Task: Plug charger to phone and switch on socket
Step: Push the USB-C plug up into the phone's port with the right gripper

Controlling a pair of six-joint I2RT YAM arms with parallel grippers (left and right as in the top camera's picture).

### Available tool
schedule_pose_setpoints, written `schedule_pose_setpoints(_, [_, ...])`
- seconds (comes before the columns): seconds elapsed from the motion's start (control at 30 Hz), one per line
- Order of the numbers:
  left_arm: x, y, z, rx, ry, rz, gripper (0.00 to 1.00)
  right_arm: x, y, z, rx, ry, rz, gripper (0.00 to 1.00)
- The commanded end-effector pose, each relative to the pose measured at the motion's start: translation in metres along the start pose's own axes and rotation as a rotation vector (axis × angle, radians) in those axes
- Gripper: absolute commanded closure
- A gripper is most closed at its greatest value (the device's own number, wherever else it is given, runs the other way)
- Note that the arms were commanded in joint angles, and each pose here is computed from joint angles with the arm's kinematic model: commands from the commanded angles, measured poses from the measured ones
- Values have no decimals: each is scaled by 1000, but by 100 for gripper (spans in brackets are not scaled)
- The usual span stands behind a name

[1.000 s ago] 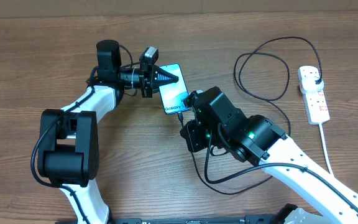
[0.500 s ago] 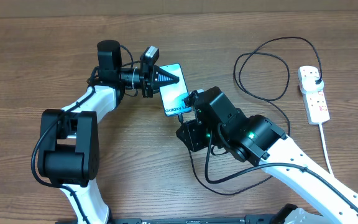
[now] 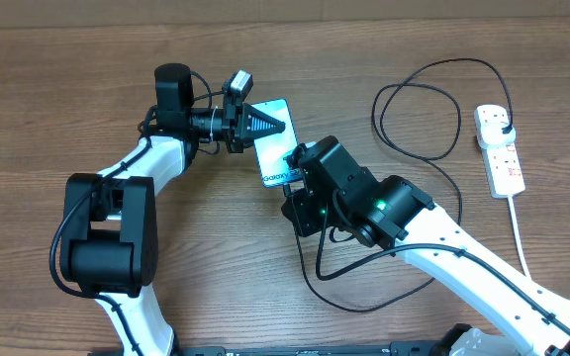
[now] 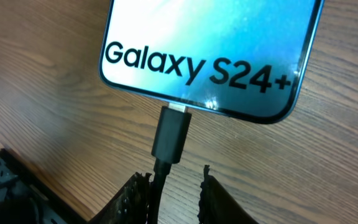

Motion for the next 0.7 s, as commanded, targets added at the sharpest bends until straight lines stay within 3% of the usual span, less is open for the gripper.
schedule_pose_setpoints(0.0, [-1,-6,-3,-10,35,-57,96,1,-3,-8,-35,6,4,82])
schedule_pose_setpoints(0.27, [-2,-6,-3,-15,47,-114,96,8,-4,-15,-45,-23,8,96])
schedule_pose_setpoints(0.67, [-4,-6,-8,-16,58,-198,96,22,-1,-14,-27,-115,52,96])
Point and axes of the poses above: each gripper's point midway between its finger pads, its own z axis back along the fingers, its own y axis along the line the jaws close on, x = y × z, the point moved 9 cm from there along z, back along the fingers, and after that the axes turned 10 degrees about z, right-handed, at the moved point
